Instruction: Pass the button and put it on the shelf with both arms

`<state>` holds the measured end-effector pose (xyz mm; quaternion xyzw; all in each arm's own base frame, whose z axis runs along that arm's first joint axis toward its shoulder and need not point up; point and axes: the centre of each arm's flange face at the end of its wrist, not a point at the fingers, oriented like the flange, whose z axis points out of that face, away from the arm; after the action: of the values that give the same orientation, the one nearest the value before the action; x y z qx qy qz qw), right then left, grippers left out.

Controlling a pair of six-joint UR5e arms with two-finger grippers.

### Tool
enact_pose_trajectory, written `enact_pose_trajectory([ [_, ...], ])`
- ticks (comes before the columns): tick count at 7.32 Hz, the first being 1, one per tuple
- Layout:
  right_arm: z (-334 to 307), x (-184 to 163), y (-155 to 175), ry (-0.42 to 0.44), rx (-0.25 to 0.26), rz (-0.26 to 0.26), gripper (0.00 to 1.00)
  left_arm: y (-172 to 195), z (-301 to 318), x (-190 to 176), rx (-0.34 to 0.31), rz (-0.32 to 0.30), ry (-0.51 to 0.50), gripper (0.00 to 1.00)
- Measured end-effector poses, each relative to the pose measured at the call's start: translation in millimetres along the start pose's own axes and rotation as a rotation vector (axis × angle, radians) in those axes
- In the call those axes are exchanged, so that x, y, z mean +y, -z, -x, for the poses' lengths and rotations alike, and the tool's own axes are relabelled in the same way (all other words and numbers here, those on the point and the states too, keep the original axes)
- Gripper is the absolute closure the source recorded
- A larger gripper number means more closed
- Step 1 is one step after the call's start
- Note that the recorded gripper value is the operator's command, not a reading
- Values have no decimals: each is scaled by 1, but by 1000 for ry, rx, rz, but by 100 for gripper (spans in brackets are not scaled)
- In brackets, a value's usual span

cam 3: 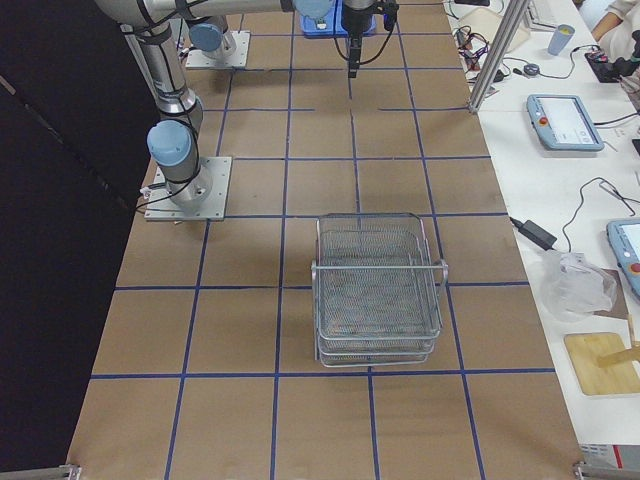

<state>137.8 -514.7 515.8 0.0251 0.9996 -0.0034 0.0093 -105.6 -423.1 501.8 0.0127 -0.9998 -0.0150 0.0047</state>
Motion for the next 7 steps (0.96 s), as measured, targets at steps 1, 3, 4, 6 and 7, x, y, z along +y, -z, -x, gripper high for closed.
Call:
enact_pose_trajectory([
  [1, 0, 0, 0, 0, 0, 0, 0, 0, 0, 0, 0, 0, -1, 0],
  [3, 0, 0, 0, 1, 0, 1, 0, -1, 1, 0, -6, 2, -3, 0],
  [4, 0, 0, 0, 1, 0, 1, 0, -1, 1, 0, -6, 2, -3, 0],
  [6, 0, 0, 0, 1, 0, 1, 0, -4, 4, -4, -3, 5, 3, 0],
  [7, 0, 0, 0, 1, 0, 1, 0, -5, 5, -6, -3, 5, 4, 0],
])
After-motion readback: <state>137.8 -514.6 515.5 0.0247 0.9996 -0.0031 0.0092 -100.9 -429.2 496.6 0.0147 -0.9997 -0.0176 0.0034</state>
